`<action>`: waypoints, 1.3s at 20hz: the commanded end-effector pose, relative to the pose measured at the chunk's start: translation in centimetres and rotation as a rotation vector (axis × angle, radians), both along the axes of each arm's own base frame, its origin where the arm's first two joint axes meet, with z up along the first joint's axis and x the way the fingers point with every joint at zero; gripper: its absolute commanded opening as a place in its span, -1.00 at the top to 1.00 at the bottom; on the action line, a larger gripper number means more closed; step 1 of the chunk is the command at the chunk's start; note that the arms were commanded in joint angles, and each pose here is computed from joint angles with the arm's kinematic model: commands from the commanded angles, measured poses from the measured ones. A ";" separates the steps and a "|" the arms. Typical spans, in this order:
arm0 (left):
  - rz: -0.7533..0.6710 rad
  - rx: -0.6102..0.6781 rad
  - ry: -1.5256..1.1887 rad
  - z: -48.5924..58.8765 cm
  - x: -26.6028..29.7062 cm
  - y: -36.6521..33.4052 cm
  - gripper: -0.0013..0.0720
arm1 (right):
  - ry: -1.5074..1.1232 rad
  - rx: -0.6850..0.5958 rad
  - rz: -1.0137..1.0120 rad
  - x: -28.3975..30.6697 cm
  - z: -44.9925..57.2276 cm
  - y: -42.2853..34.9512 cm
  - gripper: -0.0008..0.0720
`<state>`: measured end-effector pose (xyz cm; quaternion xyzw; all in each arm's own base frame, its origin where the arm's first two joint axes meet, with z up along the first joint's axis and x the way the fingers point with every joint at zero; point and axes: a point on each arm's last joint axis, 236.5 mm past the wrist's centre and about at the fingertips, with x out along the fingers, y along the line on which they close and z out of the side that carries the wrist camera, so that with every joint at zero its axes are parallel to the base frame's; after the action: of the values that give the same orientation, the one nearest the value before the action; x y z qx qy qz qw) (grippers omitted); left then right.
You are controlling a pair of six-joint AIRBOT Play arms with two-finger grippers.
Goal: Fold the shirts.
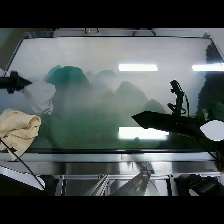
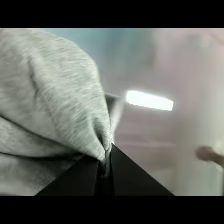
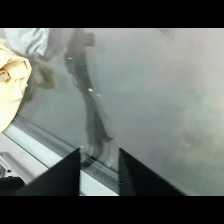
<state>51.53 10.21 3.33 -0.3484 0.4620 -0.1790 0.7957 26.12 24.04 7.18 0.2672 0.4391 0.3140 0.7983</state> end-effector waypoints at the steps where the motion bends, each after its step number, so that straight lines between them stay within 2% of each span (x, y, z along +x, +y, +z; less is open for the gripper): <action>1: -0.251 -0.248 -0.306 16.2 -0.5 -10.8 0.96 | -0.025 -0.023 0.018 0.0 -0.2 -0.1 0.88; 3: -0.399 -0.330 -0.490 25.1 -3.6 -17.4 0.96 | -0.029 -0.041 0.013 0.3 -0.4 -0.8 0.90; 6: -0.593 -0.292 -0.586 30.3 -9.0 -25.9 0.96 | 0.009 -0.048 0.002 0.1 -0.5 -2.8 0.93; 8: -0.670 -0.202 -0.525 28.9 -11.1 -30.1 0.96 | 0.015 -0.058 -0.009 0.0 -0.2 -4.7 0.93; 12: -0.747 0.059 -0.332 22.1 -12.9 -35.3 0.96 | 0.002 -0.075 -0.029 -0.9 0.8 -8.0 0.91; 13: -0.768 0.101 -0.301 20.5 -13.3 -36.3 0.61 | 0.003 -0.077 -0.040 -1.0 1.0 -8.7 0.58; 14: -0.788 0.150 -0.265 18.5 -13.7 -37.1 -0.07 | 0.013 -0.077 -0.053 -1.1 1.0 -9.3 -0.25; 15: -0.795 0.208 -0.235 16.8 -13.8 -37.2 -0.59 | 0.028 -0.076 -0.056 -1.3 0.9 -9.6 -0.54; 16: -0.767 0.284 -0.187 14.9 -13.3 -36.5 -1.00 | 0.040 -0.084 -0.044 -1.7 0.6 -9.9 -0.53; 19: -0.691 0.473 -0.051 11.1 -12.5 -32.3 -0.99 | 0.124 -0.123 0.009 -3.0 -1.4 -10.5 -0.53; 25: -0.723 0.438 0.392 -0.3 -18.3 -27.6 -0.99 | 0.336 -0.164 0.007 -3.9 -9.4 -11.6 -0.52; 26: -0.725 0.428 0.443 -2.3 -19.4 -27.1 -0.99 | 0.363 -0.168 0.018 -4.2 -10.7 -11.6 -0.42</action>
<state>35.29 -19.20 6.33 -0.0139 0.6752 -0.3039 0.6719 22.72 12.78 -0.07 0.2481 0.5698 0.2401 0.7457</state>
